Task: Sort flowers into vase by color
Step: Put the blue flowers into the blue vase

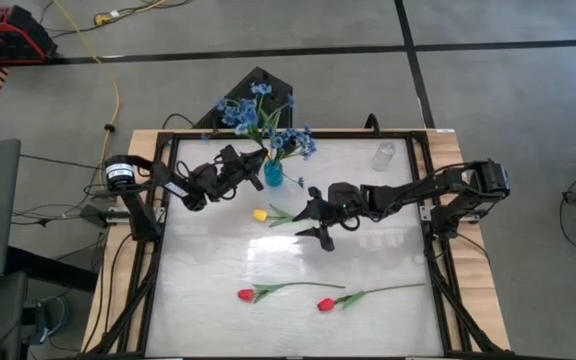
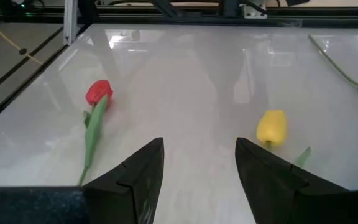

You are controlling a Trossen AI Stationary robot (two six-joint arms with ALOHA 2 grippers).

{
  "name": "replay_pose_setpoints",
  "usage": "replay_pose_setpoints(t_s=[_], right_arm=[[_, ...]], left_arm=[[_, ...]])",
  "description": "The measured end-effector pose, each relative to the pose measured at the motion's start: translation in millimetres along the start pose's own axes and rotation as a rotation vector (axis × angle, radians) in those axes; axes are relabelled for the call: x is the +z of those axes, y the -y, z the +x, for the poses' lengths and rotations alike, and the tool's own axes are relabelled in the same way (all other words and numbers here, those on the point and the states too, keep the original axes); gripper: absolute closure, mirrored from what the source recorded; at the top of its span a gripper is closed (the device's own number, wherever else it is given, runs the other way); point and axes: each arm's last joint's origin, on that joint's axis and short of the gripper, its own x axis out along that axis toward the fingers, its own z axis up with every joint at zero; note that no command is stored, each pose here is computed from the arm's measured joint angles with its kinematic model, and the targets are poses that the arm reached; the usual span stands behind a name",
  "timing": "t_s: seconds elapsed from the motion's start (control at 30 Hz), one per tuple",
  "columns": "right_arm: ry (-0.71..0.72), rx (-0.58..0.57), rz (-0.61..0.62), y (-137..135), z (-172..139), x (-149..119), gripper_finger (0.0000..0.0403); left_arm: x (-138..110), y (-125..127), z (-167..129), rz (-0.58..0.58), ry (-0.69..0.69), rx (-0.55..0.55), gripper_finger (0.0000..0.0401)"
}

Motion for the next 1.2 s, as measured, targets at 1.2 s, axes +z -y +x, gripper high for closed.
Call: replay_pose_setpoints(t_s=[1.2], right_arm=[[0.002,0.004,-0.002,-2,0,0,0.0179]], left_arm=[[-20,-5,-2,0.107,-0.194,0.042,0.0398]])
